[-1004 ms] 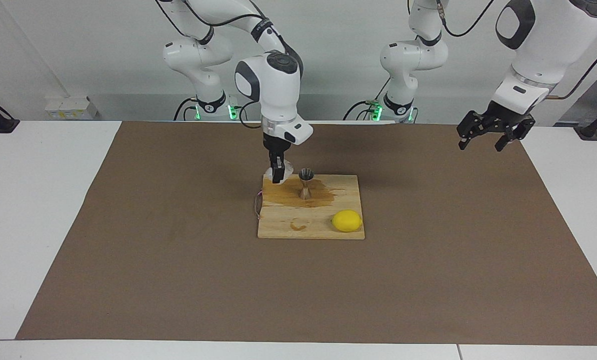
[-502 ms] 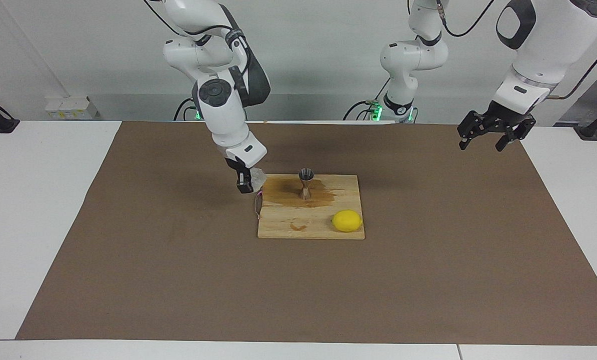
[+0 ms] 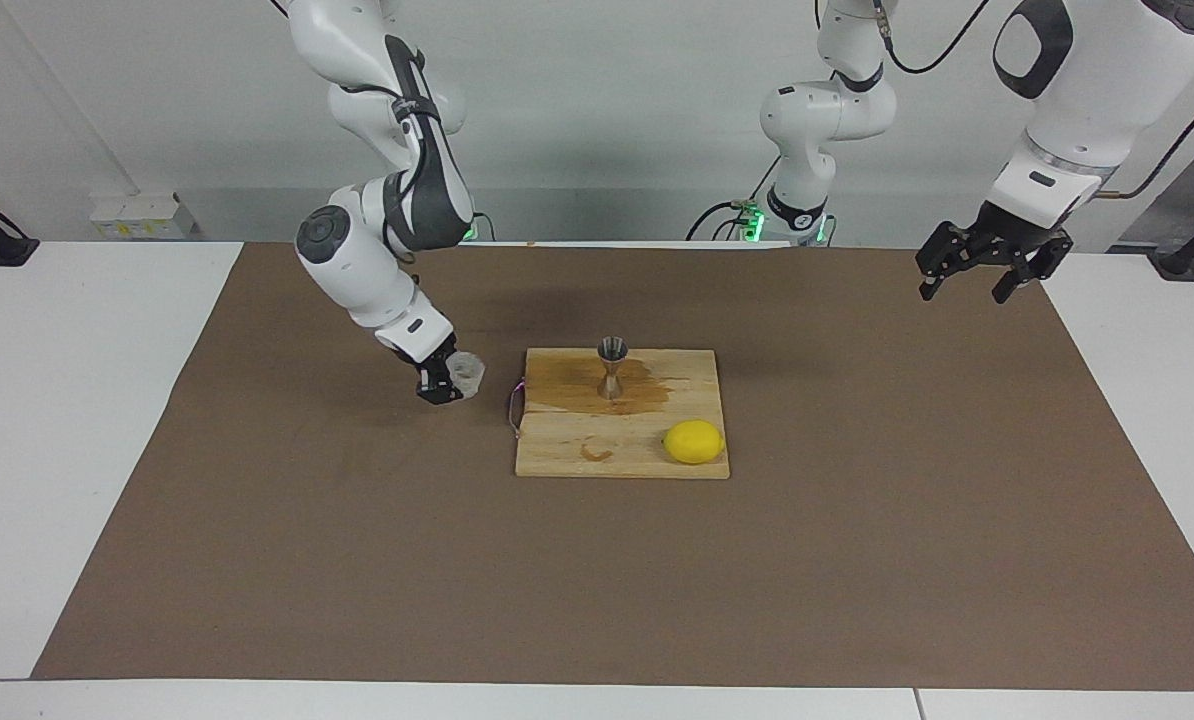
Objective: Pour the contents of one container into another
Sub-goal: 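Carry the clear cup back beside the board with the right gripper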
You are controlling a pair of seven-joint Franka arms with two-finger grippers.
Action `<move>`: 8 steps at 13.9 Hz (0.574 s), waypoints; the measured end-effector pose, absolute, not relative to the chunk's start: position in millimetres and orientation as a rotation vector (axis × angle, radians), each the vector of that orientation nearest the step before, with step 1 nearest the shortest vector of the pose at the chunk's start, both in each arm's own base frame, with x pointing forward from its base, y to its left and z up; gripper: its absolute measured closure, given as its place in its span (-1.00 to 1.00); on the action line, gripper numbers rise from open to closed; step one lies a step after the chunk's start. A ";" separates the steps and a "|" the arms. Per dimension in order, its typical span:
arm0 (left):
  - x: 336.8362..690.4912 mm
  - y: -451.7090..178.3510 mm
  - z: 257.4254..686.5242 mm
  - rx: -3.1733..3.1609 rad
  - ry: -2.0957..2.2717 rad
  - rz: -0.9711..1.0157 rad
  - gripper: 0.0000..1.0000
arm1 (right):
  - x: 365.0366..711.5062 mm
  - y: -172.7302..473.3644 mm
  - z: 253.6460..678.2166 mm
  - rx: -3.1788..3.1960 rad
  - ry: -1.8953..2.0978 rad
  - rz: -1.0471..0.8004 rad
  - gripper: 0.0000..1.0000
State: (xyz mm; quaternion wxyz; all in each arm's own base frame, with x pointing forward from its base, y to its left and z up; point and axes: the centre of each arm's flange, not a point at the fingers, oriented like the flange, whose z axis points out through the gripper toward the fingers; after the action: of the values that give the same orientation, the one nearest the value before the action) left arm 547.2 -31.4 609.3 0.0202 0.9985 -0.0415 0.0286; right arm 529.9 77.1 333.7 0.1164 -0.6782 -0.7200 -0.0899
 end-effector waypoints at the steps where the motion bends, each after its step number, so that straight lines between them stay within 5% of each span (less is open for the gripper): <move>1: 547.2 -31.4 609.3 3.097 -0.129 0.089 -1.00 | 526.4 62.8 324.9 -1.970 -2.116 -0.284 -0.05; 8: 547.3 -31.2 609.3 3.097 -0.128 0.089 -1.00 | 512.2 4.5 288.9 -1.920 -2.183 -0.324 -0.05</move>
State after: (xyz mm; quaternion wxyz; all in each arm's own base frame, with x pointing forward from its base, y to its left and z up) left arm 547.3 -31.2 609.3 0.0202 0.9985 -0.0413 0.0287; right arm 512.2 4.5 288.9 0.1081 -0.6525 -0.7419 -0.1100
